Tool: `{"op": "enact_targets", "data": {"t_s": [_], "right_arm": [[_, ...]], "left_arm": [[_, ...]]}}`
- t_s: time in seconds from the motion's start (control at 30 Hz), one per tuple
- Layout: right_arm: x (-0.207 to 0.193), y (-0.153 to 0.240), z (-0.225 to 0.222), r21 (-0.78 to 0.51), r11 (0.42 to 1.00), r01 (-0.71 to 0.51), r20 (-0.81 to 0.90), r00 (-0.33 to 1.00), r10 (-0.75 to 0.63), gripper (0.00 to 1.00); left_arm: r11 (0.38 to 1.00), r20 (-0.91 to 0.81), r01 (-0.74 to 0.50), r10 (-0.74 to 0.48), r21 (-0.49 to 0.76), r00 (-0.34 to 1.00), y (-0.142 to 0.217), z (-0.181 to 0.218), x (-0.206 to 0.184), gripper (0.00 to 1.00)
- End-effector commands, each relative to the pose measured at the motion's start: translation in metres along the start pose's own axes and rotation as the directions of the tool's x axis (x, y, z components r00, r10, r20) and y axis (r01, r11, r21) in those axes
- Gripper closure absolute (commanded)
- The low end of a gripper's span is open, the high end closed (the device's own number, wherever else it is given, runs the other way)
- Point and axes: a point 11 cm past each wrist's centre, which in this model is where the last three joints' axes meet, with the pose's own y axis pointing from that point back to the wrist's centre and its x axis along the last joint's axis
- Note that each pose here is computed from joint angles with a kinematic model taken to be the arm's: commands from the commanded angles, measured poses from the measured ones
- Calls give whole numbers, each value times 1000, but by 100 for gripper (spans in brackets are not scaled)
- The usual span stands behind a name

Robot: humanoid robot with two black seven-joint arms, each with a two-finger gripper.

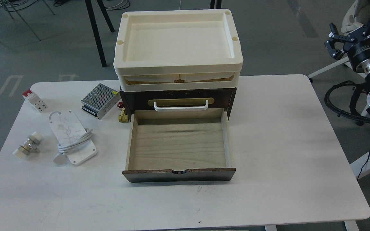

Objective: Put charging cable into cabinet
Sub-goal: 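Move the left gripper down toward the coiled white charging cable, then close the left gripper on the white cable and adapter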

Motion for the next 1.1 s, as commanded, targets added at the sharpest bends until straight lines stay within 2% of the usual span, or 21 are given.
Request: {"op": "enact_targets", "data": {"t_s": [0.0, 0.03, 0.1, 0.17, 0.27, 0.4, 0.53, 0.7, 0.87, 1.07], "right_arm": [[9, 6, -1, 8, 1000, -22, 10, 1000, 22, 0], [11, 8, -1, 12, 1000, -28, 17, 999, 28, 0], [13, 8, -4, 20, 999, -33, 21, 999, 32, 0], [13, 8, -5, 25, 999, -34, 25, 999, 33, 0], [11, 7, -2, 29, 999, -33, 39, 999, 32, 0], [13, 9, 2, 23, 999, -37, 39, 999, 36, 0], [22, 16, 5, 15, 998, -59, 34, 998, 59, 0], [53, 45, 19, -10, 991, -133, 44, 990, 134, 0], [66, 56, 16, 1, 986, -166, 54, 985, 166, 0], [68, 56, 11, 8, 986, -168, 49, 985, 168, 0]], "left_arm": [[917, 260, 302, -368, 261, 893, 6, -9, -74, 2], [859, 306, 346, -468, 378, 829, 19, -26, -85, 2], [773, 427, 304, -580, 556, 694, 45, -61, -83, 2], [685, 505, 250, -693, 684, 514, 72, -92, -78, 1], [589, 555, 160, -805, 792, 210, 112, -126, -61, 1], [482, 483, 93, -876, 871, 13, 161, -161, -38, 1], [398, 400, 72, -916, 915, -26, 187, -199, -25, 2], [386, 386, 18, -923, 922, 10, 189, -240, -7, 4], [350, 352, -55, -936, 935, 27, 201, -260, 13, 6], [295, 296, -75, -955, 952, 3, 224, -268, 19, 14]]}}
